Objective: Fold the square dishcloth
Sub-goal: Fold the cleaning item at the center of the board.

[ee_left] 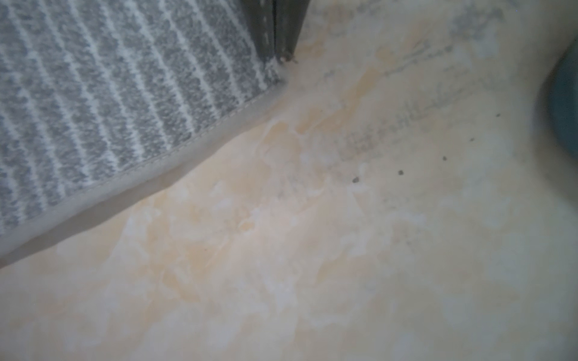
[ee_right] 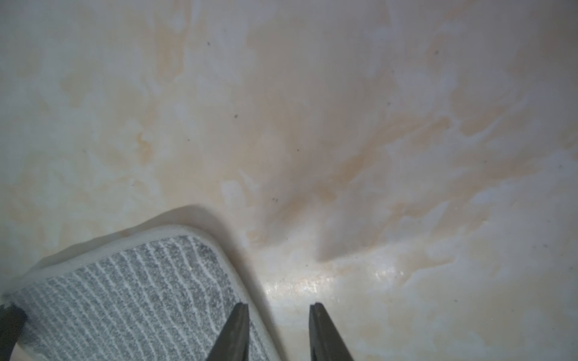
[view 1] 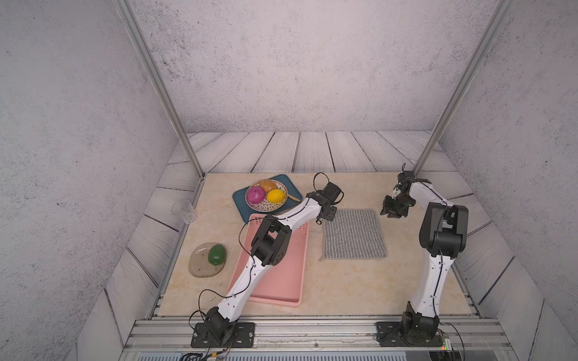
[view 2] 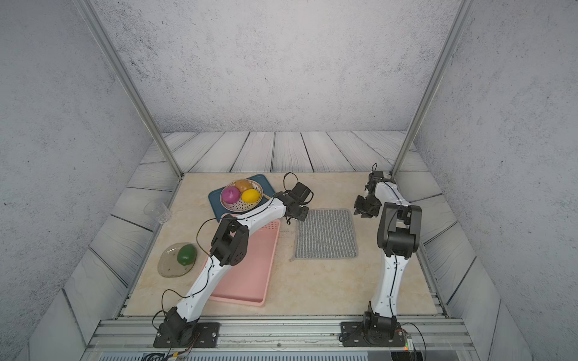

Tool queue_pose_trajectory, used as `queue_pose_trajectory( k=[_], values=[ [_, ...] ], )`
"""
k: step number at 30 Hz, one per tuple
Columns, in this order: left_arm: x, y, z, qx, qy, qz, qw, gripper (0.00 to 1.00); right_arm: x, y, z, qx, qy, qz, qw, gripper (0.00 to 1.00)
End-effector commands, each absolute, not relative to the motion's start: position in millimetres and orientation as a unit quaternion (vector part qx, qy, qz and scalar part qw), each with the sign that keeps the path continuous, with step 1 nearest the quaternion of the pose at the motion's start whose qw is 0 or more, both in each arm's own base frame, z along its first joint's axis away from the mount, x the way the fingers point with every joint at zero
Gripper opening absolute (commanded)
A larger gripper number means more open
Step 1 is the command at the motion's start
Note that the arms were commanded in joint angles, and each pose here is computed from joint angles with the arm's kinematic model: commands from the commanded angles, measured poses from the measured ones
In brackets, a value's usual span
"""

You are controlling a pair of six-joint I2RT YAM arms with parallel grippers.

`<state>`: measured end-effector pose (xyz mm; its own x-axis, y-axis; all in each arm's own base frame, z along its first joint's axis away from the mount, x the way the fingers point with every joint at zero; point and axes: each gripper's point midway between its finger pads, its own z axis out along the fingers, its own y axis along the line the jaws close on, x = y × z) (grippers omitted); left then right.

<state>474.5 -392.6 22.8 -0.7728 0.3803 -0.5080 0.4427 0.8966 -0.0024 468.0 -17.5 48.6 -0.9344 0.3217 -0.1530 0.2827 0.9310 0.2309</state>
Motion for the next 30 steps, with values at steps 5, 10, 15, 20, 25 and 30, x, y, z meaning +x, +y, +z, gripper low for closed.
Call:
queue_pose_trajectory(
  k=[5, 10, 15, 20, 25, 30],
  values=[
    [484.6, -384.3, 37.8, 0.233, 0.936, -0.068, 0.255, 0.0, 486.6, 8.7, 47.9, 0.097, 0.985, 0.109, 0.096, 0.31],
    [485.5, -391.6, 37.0, 0.244, 0.932, -0.08, 0.255, 0.0, 495.6, 16.3, 45.6, 0.084, 0.985, 0.115, 0.092, 0.31],
    [486.8, -394.6, 36.2, 0.248, 0.93, -0.085, 0.257, 0.0, 502.9, 24.2, 42.6, 0.063, 0.987, 0.112, 0.091, 0.32],
    [486.8, -396.4, 32.1, 0.25, 0.93, -0.087, 0.253, 0.0, 506.8, 27.1, 37.6, 0.06, 0.989, 0.111, 0.078, 0.32],
    [486.3, -396.1, 30.1, 0.249, 0.931, -0.087, 0.251, 0.0, 505.0, 31.9, 31.5, 0.055, 0.991, 0.107, 0.067, 0.3],
    [484.3, -394.2, 27.4, 0.247, 0.934, -0.085, 0.245, 0.0, 498.4, 29.9, 25.4, 0.061, 0.991, 0.099, 0.059, 0.29]
  ],
)
